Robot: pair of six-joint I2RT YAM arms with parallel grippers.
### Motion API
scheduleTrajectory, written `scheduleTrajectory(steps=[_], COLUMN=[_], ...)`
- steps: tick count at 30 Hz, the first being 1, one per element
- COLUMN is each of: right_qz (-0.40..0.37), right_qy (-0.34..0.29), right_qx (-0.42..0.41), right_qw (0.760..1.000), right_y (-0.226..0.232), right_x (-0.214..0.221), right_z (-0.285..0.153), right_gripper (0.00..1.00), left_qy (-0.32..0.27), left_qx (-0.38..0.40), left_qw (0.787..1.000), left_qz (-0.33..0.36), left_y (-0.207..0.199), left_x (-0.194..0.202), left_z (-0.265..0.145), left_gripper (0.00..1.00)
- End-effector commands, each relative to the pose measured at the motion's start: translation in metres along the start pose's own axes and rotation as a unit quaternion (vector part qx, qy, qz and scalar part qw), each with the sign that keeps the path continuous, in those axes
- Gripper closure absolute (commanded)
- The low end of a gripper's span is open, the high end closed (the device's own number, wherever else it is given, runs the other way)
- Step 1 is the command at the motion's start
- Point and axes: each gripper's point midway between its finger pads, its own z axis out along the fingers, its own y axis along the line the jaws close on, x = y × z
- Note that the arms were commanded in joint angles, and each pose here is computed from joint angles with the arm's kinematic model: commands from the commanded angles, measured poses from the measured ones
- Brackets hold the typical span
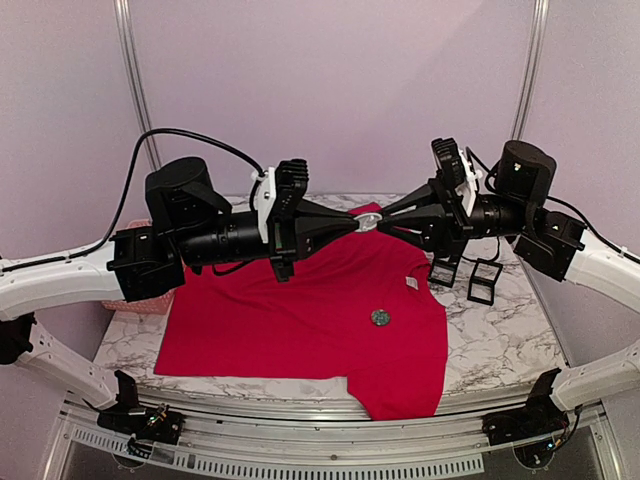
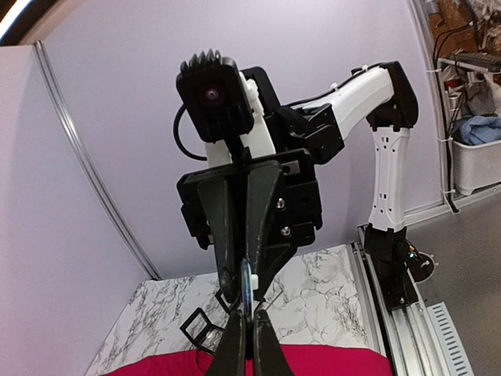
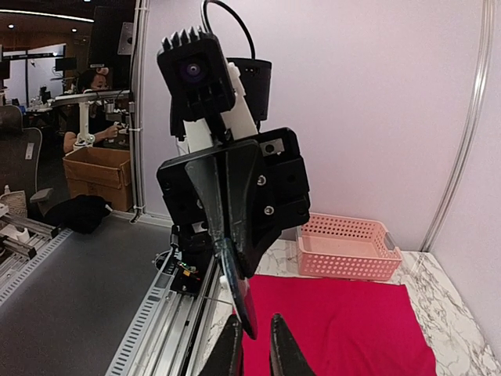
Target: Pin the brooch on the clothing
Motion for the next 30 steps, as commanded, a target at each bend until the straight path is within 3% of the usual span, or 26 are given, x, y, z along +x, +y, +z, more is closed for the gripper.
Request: scheduleTrajectory(steps=[1,5,11,14,18,19,21,25,27,30], right_qz=[-0.008,-0.006,0.0,-0.001,-0.001,0.0,0.003,0.011,0.011,-0.016], right_qy=[-0.014,-0.015,-0.015,-0.016,-0.014,-0.012,-0.006,0.027,0.056,0.103], right_qx=[-0.004,-0.008,-0.009,-0.016,-0.005,0.007,0.037,0.138,0.207,0.289], right_qw=[1.0,1.0,1.0,1.0,1.0,1.0,0.999,0.99,0.977,0.952], right_y=[0.0,0.0,-0.001,0.001,-0.003,-0.006,-0.015,-0.048,-0.07,-0.096], right_x=[-0.012,-0.011,-0.01,-0.009,-0.006,-0.004,0.001,0.031,0.057,0.102], right_z=[-0.001,0.0,0.002,0.002,0.002,0.002,0.0,-0.007,-0.015,-0.031], right_gripper=[0.94,0.97,0.91,1.0,1.0,1.0,1.0,1.0,1.0,1.0], left_qy=[0.016,0.019,0.018,0.018,0.021,0.025,0.032,0.053,0.084,0.164], left_qx=[0.02,0.019,0.017,0.018,0.006,-0.001,-0.022,-0.058,-0.088,-0.128], left_qw=[0.999,0.999,0.997,0.997,0.996,0.996,0.995,0.993,0.988,0.97], left_qz=[-0.028,-0.035,-0.066,-0.077,-0.085,-0.088,-0.09,-0.092,-0.097,-0.127], left_y=[-0.014,-0.014,-0.013,-0.013,-0.009,-0.007,0.0,0.012,0.024,0.049], left_x=[0.013,0.015,0.017,0.017,0.02,0.022,0.027,0.04,0.059,0.111], left_z=[0.003,0.004,0.005,0.006,0.007,0.007,0.006,0.001,-0.004,-0.016], left_gripper=[1.0,1.0,1.0,1.0,1.0,0.97,0.69,0.29,0.23,0.32])
